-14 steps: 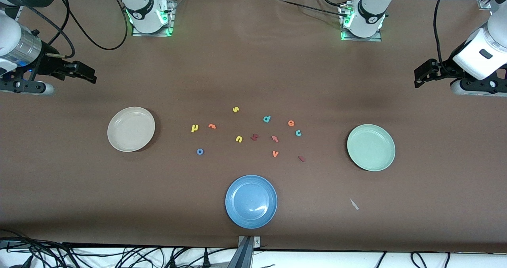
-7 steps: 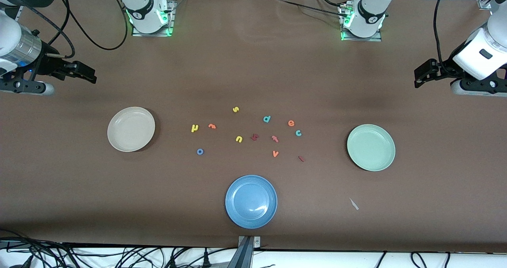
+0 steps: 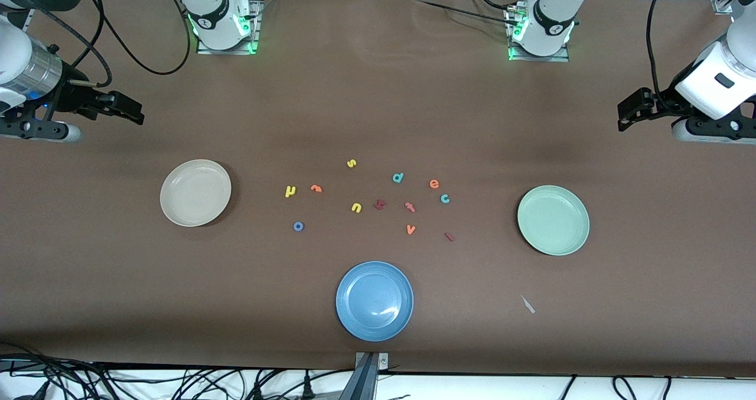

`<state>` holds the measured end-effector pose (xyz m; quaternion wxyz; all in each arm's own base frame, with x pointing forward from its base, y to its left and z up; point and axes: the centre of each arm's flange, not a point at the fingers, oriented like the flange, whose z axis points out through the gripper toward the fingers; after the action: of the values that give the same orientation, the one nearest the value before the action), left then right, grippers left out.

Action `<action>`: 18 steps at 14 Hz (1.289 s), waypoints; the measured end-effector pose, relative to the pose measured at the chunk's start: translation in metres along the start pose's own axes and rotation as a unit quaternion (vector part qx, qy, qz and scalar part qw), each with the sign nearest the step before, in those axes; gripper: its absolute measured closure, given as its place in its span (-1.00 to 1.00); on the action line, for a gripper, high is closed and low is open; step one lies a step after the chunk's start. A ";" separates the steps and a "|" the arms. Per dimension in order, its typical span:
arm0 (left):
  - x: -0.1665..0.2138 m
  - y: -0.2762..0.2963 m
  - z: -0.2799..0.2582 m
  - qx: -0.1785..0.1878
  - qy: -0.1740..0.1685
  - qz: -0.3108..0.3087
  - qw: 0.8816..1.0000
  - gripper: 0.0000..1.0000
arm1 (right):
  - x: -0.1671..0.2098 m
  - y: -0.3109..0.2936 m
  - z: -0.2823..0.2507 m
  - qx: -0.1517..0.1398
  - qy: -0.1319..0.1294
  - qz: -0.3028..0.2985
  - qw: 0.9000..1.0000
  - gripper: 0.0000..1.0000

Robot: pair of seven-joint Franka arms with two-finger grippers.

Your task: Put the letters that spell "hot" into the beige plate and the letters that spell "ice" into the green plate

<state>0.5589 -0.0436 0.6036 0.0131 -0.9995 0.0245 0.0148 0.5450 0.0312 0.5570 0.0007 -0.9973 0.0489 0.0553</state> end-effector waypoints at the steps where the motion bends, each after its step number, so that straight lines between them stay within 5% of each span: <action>1: 0.000 0.000 0.000 0.000 0.000 0.000 1.000 -1.00 | 0.000 0.000 0.001 0.000 -0.001 0.000 1.000 -1.00; 6: 0.000 0.008 0.003 0.000 -0.007 0.005 1.000 -1.00 | 0.005 -0.003 0.011 -0.002 -0.011 -0.002 1.000 -1.00; 10: 0.011 0.039 0.038 0.003 -0.047 0.031 0.998 -1.00 | 0.013 -0.033 0.027 -0.004 -0.011 -0.010 1.000 -1.00; 15: 0.046 0.110 0.098 0.009 -0.067 0.076 0.995 -1.00 | 0.043 -0.118 0.105 -0.002 -0.011 0.028 1.000 -1.00; 18: 0.080 0.151 0.150 0.014 -0.059 0.043 0.997 -1.00 | 0.052 -0.155 0.155 -0.003 -0.005 0.048 0.999 -1.00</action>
<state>0.6266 -0.1946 0.4479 0.0276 -0.9946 0.0669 0.0740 0.5949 0.1815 0.3963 -0.0050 -0.9934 0.0970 0.0604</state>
